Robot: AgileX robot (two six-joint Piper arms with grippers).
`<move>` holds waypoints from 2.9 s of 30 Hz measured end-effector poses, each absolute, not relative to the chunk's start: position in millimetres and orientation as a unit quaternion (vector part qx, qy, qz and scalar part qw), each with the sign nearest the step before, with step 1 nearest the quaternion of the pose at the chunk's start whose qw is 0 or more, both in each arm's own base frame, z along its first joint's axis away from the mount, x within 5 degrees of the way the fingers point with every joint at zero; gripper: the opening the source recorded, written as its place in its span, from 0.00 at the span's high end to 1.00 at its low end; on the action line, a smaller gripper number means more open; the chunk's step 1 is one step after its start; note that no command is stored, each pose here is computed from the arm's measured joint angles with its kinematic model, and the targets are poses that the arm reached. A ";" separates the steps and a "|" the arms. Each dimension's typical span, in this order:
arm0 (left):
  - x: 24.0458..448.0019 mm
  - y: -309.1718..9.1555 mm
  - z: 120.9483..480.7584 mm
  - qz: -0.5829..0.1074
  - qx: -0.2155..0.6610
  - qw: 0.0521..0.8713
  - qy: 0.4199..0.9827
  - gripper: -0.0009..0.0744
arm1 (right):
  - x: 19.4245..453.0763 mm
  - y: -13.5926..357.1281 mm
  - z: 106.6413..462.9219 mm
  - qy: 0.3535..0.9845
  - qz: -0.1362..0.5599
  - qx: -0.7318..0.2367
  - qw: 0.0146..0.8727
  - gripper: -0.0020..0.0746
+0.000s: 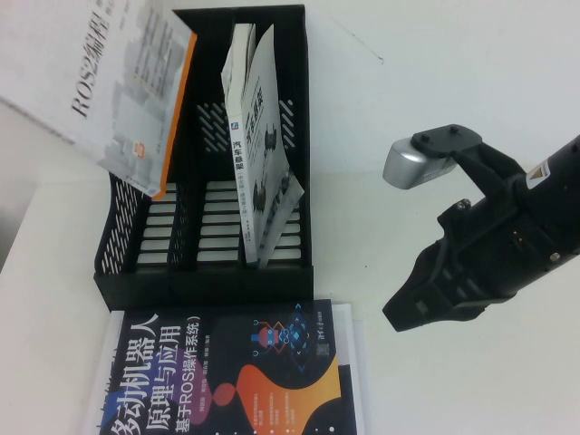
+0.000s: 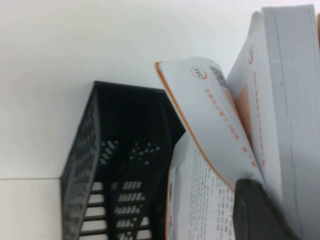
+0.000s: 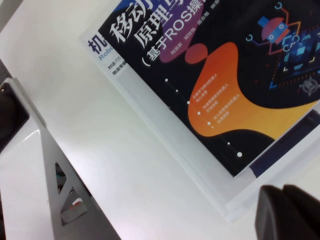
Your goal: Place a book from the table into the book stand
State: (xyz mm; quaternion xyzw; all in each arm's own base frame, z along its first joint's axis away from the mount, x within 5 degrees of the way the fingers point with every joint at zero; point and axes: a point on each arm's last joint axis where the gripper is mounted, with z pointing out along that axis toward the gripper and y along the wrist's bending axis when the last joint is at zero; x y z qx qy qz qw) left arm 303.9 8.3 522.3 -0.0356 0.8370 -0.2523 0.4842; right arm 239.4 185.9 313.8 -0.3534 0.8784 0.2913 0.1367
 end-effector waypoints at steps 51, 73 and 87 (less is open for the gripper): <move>423.4 -81.7 396.8 -0.198 -0.076 0.362 0.908 0.49 | 242.4 186.5 314.5 0.883 0.292 -0.336 0.149 0.97; 376.0 -71.2 465.0 -0.185 -0.040 0.457 0.869 0.51 | 236.2 170.8 327.1 0.902 0.232 -0.324 0.168 0.97; 246.8 -34.9 529.6 -0.093 -0.029 0.574 0.813 0.99 | 172.2 80.9 411.1 0.911 0.031 -0.198 0.359 0.97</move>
